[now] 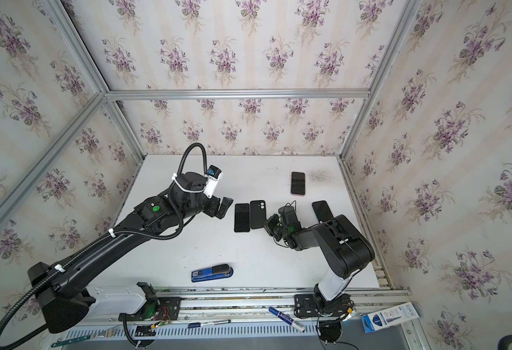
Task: Take the phone out of the phone case
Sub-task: Place the phone case at the center of the table.
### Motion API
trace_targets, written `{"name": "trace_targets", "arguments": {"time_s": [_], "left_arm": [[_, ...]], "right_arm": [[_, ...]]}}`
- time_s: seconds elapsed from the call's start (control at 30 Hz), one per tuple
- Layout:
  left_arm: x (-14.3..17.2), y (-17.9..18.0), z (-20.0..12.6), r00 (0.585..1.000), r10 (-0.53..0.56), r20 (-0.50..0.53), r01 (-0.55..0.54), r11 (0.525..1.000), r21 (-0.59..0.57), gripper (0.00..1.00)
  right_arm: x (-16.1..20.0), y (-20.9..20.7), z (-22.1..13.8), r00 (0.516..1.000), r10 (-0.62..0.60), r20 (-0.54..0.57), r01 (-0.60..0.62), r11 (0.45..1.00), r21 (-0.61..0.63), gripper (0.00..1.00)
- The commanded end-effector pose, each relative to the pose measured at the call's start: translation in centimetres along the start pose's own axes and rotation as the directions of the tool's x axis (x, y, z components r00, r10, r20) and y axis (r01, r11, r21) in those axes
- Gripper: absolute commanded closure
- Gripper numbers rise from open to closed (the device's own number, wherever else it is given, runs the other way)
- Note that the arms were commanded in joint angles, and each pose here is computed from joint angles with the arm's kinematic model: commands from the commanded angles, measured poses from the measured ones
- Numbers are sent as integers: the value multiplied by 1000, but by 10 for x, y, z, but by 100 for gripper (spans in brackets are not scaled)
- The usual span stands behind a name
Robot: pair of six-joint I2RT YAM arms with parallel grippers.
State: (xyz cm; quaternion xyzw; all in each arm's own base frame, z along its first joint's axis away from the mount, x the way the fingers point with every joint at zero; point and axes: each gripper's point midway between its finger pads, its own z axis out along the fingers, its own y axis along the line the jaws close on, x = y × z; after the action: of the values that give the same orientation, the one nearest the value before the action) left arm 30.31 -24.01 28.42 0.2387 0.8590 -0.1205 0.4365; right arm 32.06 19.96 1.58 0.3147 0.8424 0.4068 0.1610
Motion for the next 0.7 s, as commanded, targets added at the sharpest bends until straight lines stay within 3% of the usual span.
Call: {"name": "trace_targets", "arguments": {"time_s": [0.0, 0.27, 0.47, 0.67], "left_arm": [[-6, 4, -7, 999, -32, 12, 32, 999, -11, 0], [-15, 8, -8, 999, -32, 25, 32, 999, -21, 0], [-22, 7, -6, 999, -35, 30, 36, 999, -13, 0], [-31, 6, -12, 997, -51, 52, 51, 999, -1, 0]], "right_arm": [[7, -7, 0, 999, -14, -31, 15, 999, 34, 93], [17, -19, -10, 999, -8, -46, 11, 998, 66, 81], [21, -13, -14, 997, -18, -68, 23, 998, 65, 56], [28, -21, -46, 989, -96, -116, 120, 967, 226, 30]]}}
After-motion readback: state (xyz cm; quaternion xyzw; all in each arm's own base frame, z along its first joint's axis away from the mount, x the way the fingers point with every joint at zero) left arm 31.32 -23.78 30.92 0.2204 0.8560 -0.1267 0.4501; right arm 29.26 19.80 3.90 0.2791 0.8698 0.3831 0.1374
